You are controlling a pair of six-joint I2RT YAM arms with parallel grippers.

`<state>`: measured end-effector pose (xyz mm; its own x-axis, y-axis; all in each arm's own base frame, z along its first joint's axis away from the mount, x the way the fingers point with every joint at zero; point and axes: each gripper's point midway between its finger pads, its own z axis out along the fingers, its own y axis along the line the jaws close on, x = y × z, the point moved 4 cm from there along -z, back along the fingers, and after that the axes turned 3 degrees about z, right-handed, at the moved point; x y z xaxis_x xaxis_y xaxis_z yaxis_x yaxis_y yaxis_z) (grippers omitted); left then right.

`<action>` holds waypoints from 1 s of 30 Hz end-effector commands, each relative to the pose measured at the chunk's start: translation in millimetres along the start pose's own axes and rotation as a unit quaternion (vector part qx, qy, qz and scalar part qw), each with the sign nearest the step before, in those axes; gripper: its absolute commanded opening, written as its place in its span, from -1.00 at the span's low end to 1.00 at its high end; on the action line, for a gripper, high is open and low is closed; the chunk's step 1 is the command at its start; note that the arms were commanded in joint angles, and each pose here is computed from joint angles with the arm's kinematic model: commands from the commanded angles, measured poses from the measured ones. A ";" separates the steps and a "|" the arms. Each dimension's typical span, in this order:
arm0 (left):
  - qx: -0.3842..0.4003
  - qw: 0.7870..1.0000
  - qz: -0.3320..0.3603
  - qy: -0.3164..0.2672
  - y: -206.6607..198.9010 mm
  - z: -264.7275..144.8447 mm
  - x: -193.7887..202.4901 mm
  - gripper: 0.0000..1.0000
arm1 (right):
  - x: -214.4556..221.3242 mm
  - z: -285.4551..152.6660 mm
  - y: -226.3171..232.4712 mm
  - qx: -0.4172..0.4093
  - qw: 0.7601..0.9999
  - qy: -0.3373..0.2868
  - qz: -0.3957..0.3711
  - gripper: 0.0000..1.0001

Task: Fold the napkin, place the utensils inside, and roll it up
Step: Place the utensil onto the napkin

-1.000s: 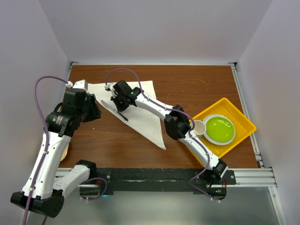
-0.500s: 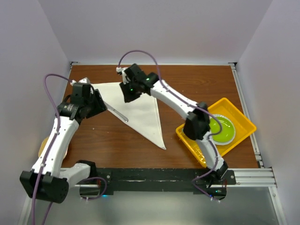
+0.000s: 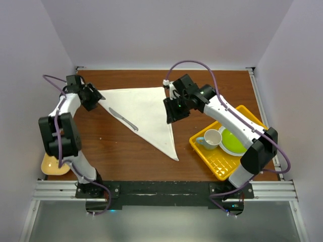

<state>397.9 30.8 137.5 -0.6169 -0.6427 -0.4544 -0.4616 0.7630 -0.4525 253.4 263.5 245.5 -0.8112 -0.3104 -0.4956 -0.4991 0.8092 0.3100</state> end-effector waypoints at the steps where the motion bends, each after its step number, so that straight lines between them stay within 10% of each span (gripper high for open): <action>1: 0.046 0.997 0.051 -0.027 11.8 36.5 -62.3 0.33 | 9.3 -4.7 -19.4 -0.006 1.000 0.009 0.026 -0.17; 30: 0.055 0.996 0.047 -0.057 82.7 150.6 -130.4 0.07 | -45.1 44.9 -62.5 -0.045 0.995 0.054 0.064 -0.28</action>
<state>533.6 153.0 61.8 -0.5683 -0.6036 -0.5593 -0.3376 0.7909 -0.5104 345.0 249.1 193.9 -0.9075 -0.2563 -0.3327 -0.3830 0.8301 0.4053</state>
